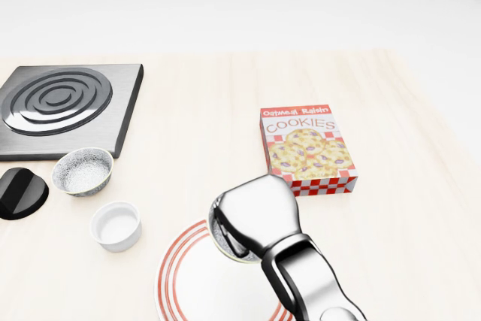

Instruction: Pick the akita bowl next to the plate and place it on the plate.

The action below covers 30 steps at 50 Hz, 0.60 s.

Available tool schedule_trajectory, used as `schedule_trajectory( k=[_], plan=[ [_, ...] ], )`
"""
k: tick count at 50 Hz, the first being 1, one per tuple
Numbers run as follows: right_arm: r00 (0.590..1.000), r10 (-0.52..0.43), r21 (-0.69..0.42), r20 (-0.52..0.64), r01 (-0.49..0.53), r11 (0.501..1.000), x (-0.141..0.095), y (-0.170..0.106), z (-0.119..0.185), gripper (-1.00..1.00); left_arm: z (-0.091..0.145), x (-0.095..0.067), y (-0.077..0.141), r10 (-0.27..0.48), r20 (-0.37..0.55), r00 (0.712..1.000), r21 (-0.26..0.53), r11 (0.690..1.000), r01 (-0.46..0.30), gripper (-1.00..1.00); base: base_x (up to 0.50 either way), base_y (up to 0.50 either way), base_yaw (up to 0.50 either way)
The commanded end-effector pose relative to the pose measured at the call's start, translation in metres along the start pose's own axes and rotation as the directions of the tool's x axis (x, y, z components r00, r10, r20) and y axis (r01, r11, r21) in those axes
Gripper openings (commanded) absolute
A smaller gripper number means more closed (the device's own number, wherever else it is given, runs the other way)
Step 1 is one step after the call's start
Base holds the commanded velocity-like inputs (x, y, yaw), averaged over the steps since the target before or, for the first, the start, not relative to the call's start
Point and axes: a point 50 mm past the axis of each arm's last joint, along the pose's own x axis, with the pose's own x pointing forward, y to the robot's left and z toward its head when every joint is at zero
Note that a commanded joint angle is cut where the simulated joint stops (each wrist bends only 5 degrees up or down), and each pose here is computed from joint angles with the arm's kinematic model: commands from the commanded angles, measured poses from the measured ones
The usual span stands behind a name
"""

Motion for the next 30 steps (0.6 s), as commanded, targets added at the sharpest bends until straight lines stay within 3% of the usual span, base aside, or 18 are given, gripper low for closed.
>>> schedule_trajectory(
  k=[1,30],
  plan=[
    [1.000,0.006,0.031,0.017,-0.007,0.999,0.003,0.009,0.004,-1.00,0.000,0.000,0.000,0.000,0.001,1.000,0.001,1.000,0.000,1.00,0.00,0.00,0.00],
    [0.998,0.008,-0.001,0.056,-0.008,1.000,-0.005,0.028,0.020,-1.00,-0.006,0.001,0.000,-0.001,-0.026,1.000,0.004,1.000,0.001,1.00,0.00,0.00,0.00]
  ],
)
